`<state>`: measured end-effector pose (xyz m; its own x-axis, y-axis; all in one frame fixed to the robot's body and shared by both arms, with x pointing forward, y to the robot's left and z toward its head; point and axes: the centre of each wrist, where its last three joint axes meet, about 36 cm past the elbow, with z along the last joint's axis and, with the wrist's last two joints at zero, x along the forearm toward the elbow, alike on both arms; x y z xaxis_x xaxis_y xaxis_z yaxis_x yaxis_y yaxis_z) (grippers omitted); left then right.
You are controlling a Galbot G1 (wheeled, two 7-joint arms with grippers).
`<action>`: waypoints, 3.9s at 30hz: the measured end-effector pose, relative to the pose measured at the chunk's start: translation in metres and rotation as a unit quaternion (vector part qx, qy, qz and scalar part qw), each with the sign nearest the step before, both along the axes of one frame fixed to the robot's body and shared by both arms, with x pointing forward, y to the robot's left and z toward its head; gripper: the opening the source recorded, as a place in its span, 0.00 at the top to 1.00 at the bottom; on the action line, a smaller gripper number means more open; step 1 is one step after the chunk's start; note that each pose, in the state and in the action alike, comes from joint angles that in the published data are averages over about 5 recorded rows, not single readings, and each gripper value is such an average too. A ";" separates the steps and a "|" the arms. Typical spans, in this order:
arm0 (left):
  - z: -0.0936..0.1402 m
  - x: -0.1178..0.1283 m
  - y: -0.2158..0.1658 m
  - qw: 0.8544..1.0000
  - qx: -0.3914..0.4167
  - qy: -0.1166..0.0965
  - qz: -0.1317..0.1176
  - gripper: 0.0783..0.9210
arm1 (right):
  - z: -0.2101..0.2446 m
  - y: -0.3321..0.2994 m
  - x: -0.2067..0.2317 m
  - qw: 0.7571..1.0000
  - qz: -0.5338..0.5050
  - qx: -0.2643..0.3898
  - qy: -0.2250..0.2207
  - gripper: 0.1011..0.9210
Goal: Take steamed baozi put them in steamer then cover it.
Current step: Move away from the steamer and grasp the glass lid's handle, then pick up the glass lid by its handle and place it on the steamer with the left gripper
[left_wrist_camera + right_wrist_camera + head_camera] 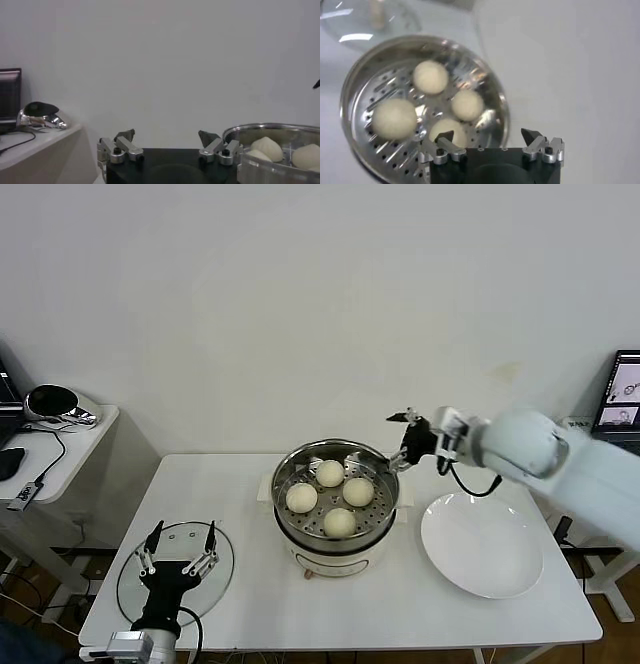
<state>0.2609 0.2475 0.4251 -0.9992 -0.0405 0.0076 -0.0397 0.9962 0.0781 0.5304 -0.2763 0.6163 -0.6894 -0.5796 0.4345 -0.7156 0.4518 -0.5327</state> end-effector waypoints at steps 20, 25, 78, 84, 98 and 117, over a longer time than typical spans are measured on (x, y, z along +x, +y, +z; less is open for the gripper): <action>-0.048 -0.014 0.042 0.941 0.335 0.046 0.010 0.12 | -0.145 -0.078 -0.116 0.887 -0.225 0.349 -0.202 0.12; -0.063 -0.025 0.072 0.873 0.483 0.065 -0.015 0.12 | -0.168 -0.126 -0.165 0.849 -0.334 0.337 -0.231 0.12; -0.132 0.100 0.167 0.682 0.714 0.078 -0.140 0.42 | -0.210 -0.173 -0.265 0.773 -0.491 0.284 -0.284 0.12; -0.138 0.102 0.170 0.690 0.706 0.079 -0.139 0.62 | -0.210 -0.172 -0.266 0.774 -0.489 0.284 -0.285 0.12; -0.129 0.089 0.175 0.729 0.675 0.062 -0.091 0.92 | -0.204 -0.172 -0.264 0.780 -0.479 0.280 -0.290 0.12; 0.005 0.095 0.108 0.747 0.664 0.012 0.028 0.92 | -0.211 -0.147 -0.260 0.797 -0.456 0.281 -0.279 0.12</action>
